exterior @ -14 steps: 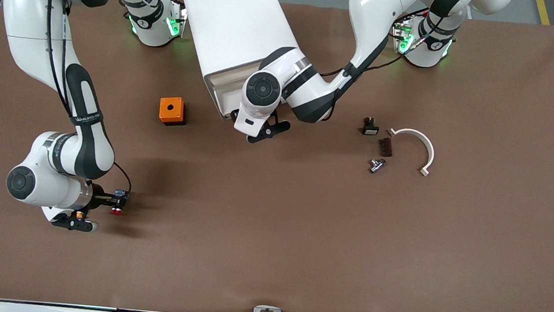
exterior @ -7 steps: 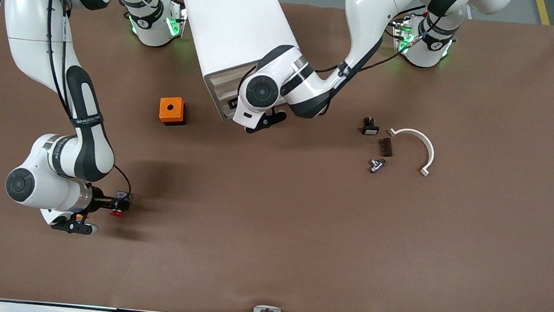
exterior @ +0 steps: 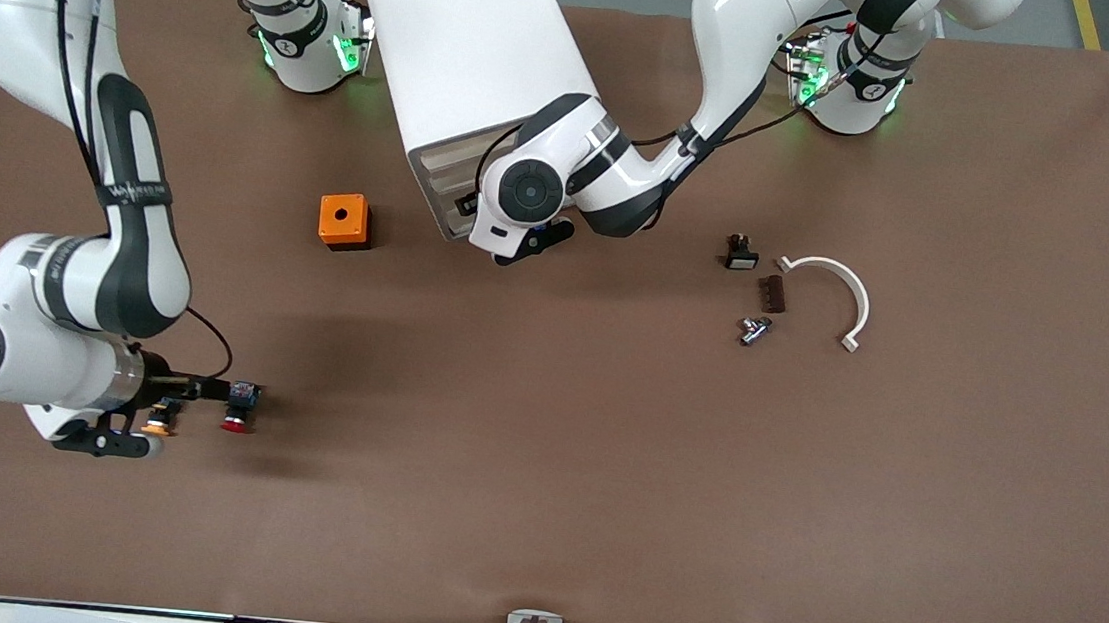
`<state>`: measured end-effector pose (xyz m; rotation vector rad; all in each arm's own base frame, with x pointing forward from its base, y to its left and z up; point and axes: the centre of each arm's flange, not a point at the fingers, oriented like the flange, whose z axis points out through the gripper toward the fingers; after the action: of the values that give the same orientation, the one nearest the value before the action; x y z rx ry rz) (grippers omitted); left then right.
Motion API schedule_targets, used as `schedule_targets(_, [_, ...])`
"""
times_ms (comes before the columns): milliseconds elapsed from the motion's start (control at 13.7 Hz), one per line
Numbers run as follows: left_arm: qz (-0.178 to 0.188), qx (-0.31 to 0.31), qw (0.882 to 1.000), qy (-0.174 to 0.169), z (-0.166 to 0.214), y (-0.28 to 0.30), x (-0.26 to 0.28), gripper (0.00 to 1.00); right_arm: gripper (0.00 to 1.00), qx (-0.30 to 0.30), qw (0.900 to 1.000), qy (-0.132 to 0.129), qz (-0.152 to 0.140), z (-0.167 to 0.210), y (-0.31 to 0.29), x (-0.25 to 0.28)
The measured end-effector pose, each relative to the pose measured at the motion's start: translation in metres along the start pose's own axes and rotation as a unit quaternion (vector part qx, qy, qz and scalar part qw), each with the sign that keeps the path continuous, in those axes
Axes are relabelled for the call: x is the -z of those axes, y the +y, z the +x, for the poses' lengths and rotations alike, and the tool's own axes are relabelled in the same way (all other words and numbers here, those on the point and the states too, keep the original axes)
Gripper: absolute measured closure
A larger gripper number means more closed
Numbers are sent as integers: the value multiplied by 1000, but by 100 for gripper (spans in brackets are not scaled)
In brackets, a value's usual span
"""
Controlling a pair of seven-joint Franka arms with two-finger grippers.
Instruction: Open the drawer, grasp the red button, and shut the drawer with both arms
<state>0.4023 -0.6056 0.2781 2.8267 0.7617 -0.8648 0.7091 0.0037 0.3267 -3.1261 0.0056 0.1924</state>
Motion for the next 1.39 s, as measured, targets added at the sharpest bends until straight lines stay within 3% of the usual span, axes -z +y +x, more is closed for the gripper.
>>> schedule_targets(146, [-4,4,1000,-8,2,0,2,0,0,10,1000,-4,-16,-17,-3,46])
schedule_targets(585, [-16,9,1000,-11,6,-1,20,0,0,11,1000,7,-12,-82,-4,149])
schedule_targets(877, [-57,2,997,42,20,-21,126,0,0,2,1000,18,-7,-123,8,193])
schedule_targets(1169, [-90,-29,992,79,28,-75,252,0,0,-8,1000,27,-5,-138,21,210])
schedule_targets(1388, [-86,-84,988,94,30,-144,342,0,0,-9,999,32,-7,-138,22,216])
